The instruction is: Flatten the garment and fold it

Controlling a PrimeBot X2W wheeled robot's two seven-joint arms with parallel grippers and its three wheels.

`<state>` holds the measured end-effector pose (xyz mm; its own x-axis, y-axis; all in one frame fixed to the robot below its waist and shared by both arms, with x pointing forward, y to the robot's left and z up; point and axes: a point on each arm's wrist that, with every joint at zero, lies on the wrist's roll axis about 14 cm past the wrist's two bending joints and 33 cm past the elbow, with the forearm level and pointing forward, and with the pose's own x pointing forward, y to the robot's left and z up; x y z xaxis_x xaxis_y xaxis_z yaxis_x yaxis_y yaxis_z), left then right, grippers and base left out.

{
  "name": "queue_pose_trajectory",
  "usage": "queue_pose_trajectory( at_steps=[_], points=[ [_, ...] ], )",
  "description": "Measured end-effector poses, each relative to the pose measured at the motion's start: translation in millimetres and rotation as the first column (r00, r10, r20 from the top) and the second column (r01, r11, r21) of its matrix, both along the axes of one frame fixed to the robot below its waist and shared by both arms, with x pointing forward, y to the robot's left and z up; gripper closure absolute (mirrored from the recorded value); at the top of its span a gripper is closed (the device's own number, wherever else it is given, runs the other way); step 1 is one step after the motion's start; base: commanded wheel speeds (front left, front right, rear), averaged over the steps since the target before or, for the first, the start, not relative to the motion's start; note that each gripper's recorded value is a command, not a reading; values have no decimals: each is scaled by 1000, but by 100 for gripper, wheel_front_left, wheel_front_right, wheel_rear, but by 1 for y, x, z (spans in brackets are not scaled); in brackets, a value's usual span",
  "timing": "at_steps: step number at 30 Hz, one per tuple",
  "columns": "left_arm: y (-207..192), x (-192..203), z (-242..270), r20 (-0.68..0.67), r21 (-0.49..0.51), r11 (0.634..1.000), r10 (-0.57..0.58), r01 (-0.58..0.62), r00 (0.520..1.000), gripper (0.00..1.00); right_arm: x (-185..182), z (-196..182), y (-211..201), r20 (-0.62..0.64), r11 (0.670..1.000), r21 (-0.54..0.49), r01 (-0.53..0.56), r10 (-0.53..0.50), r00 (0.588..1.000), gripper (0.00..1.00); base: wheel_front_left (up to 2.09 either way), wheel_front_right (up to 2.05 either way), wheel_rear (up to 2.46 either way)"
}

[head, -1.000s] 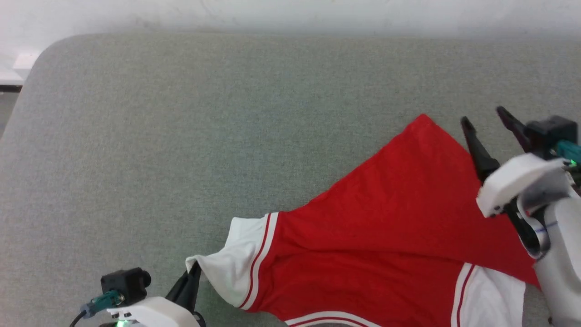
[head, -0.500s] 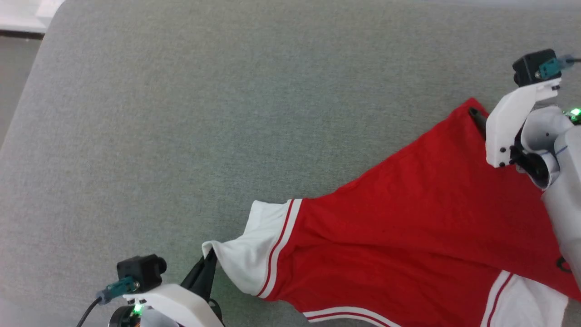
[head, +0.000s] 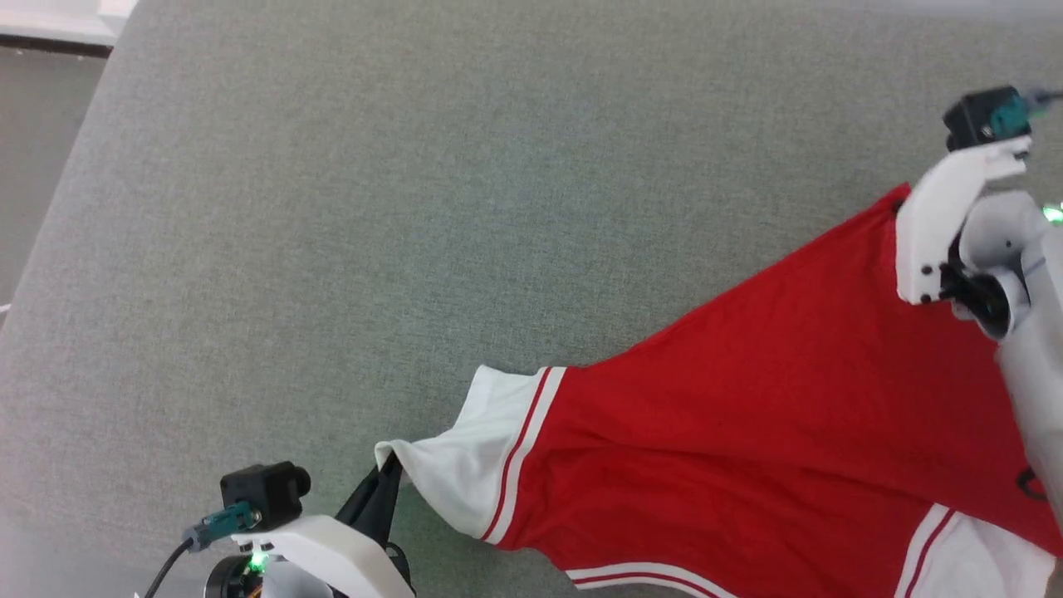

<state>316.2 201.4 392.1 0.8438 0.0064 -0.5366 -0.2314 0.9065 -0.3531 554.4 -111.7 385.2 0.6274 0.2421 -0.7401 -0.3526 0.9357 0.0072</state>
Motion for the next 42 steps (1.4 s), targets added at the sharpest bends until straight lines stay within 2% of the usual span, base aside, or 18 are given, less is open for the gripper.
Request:
queue_pose_trajectory(
  at_steps=[5,9,13,23,28,32,35,42],
  points=[
    [0,0,10,39,3,1000,-2,2,999,100,-6,23,-9,215,989,135,56,-84,973,100,0,0,0],
    [-1,-7,13,42,2,1000,-11,10,999,100,-24,44,-20,365,962,255,98,-190,911,100,0,0,0],
    [-4,-6,23,71,9,999,-35,34,997,100,-52,59,-46,459,932,328,153,-299,837,100,0,0,0],
    [-19,5,45,151,20,995,-100,98,983,100,-139,78,-90,515,873,406,272,-464,721,100,0,0,0],
    [-20,16,66,243,39,995,-98,92,965,100,-173,82,-98,500,855,415,310,-499,708,100,0,0,0],
    [-18,27,88,334,78,994,-102,80,937,100,-188,91,-100,499,855,410,317,-502,706,100,0,0,0],
    [-13,41,117,428,109,993,-92,50,899,100,-191,109,-103,532,862,405,306,-494,688,100,0,0,0],
    [-26,89,204,624,164,985,-150,60,767,100,-177,164,-108,631,923,306,232,-379,676,100,0,0,0]
  ],
)
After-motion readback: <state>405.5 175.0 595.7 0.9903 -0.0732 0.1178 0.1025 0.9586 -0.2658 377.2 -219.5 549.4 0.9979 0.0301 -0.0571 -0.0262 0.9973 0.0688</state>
